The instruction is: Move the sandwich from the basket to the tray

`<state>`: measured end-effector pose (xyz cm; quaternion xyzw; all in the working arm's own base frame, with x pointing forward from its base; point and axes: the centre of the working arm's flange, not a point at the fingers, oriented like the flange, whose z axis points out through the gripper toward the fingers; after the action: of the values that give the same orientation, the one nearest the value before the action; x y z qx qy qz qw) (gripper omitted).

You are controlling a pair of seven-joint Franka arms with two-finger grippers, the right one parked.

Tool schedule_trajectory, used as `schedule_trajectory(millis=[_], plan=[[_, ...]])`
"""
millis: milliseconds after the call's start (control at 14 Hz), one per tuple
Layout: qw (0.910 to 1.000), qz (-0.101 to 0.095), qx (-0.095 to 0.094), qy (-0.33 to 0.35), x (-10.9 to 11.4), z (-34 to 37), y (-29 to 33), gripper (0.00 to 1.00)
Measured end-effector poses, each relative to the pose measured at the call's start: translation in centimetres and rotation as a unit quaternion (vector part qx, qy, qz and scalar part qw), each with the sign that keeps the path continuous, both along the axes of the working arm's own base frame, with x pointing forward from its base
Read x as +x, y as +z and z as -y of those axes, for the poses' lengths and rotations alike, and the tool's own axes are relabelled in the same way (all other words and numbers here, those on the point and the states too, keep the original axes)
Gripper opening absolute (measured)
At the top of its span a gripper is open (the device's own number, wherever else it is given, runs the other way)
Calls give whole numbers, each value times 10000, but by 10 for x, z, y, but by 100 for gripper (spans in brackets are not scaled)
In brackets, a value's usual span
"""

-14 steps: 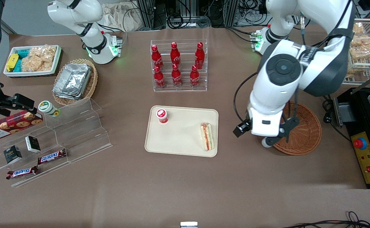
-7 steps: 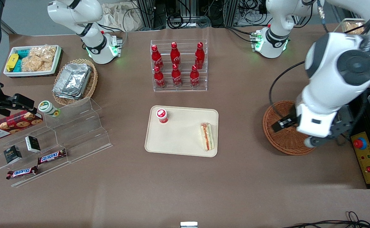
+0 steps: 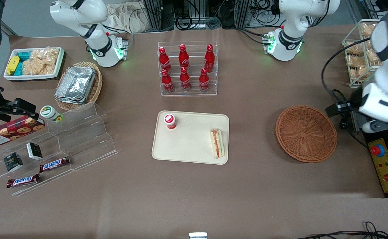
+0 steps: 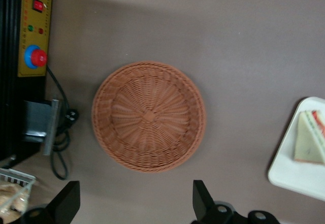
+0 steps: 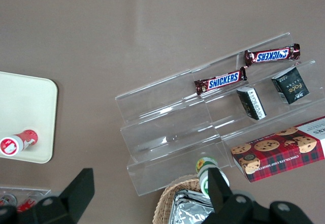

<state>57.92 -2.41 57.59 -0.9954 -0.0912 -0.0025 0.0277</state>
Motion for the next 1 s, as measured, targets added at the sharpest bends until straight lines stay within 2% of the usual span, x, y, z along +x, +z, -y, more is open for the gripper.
schedule_trajectory(millis=[143,500,714,1000], plan=[[9998,-53,-59,-192,-16,-27,15,100],[9992,93,-118,-370,-56,-40,51,100],[9992,116,-129,-346,-65,-46,54,100],[9993,102,-130,-347,-65,-46,53,100]])
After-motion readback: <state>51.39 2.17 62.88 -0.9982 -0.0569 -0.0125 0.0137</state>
